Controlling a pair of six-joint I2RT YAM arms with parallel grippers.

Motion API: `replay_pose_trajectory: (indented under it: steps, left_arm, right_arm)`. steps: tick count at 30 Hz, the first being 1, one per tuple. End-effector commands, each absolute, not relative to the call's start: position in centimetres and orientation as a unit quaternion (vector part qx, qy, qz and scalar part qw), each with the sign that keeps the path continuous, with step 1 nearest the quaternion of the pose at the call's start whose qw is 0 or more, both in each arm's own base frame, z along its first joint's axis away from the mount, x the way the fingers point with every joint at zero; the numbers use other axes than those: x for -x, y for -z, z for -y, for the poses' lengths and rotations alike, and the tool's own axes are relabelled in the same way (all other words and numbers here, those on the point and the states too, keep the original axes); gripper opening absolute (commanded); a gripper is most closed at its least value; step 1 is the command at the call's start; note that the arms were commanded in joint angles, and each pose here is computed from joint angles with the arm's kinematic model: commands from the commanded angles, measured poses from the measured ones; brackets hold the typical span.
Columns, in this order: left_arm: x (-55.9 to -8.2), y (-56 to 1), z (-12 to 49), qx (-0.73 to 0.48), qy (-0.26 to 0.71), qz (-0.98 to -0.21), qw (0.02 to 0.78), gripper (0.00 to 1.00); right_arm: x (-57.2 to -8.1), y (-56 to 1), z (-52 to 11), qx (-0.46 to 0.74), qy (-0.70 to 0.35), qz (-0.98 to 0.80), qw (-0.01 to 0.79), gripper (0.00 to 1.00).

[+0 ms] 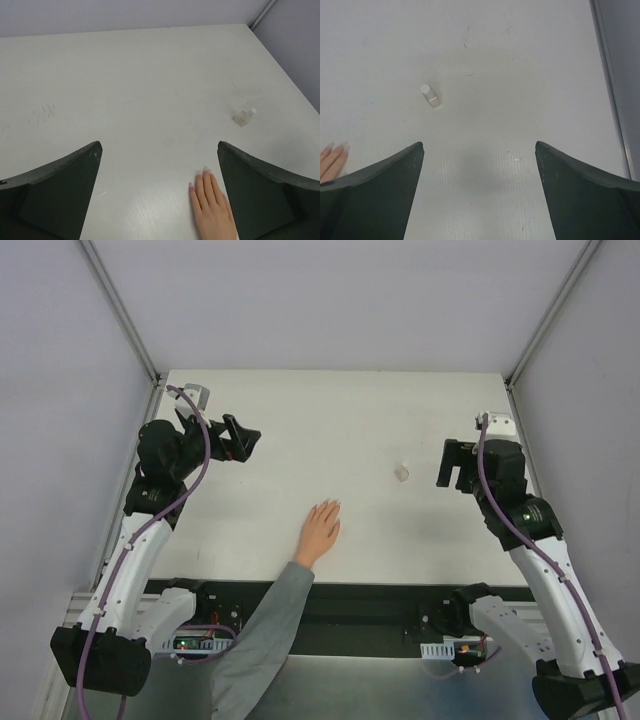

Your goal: Paint the nails

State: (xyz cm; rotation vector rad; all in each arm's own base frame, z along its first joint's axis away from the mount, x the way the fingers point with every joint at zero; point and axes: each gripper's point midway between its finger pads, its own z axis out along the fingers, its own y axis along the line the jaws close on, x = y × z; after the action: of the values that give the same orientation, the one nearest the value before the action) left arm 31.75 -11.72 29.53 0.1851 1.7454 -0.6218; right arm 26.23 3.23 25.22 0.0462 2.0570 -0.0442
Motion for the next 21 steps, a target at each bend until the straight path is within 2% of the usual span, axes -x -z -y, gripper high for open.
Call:
replay_pose_trajectory:
  steps: [1, 6, 14, 21]
  left_arm:
    - [-31.4, -30.9, 12.6, -0.103, 0.282, -0.739, 0.603, 0.99]
    - [-31.5, -30.5, 13.1, -0.104, 0.296, -0.744, 0.590, 0.99]
    - [-31.3, -30.1, 14.1, -0.112, 0.325, -0.748, 0.567, 0.99]
    - [-31.0, -29.6, 15.1, -0.120, 0.355, -0.753, 0.541, 0.99]
  right_arm:
    - [-26.7, -24.8, -2.7, -0.024, 0.046, -0.866, 0.497, 0.96]
    - [-28.3, -24.9, -7.8, 0.102, -0.041, -0.876, 0.470, 0.96]
    - [-32.1, -20.8, -8.7, 0.135, 0.006, -0.920, 0.367, 0.96]
    - [-34.7, -18.0, -10.9, 0.174, -0.018, -0.925, 0.337, 0.99]
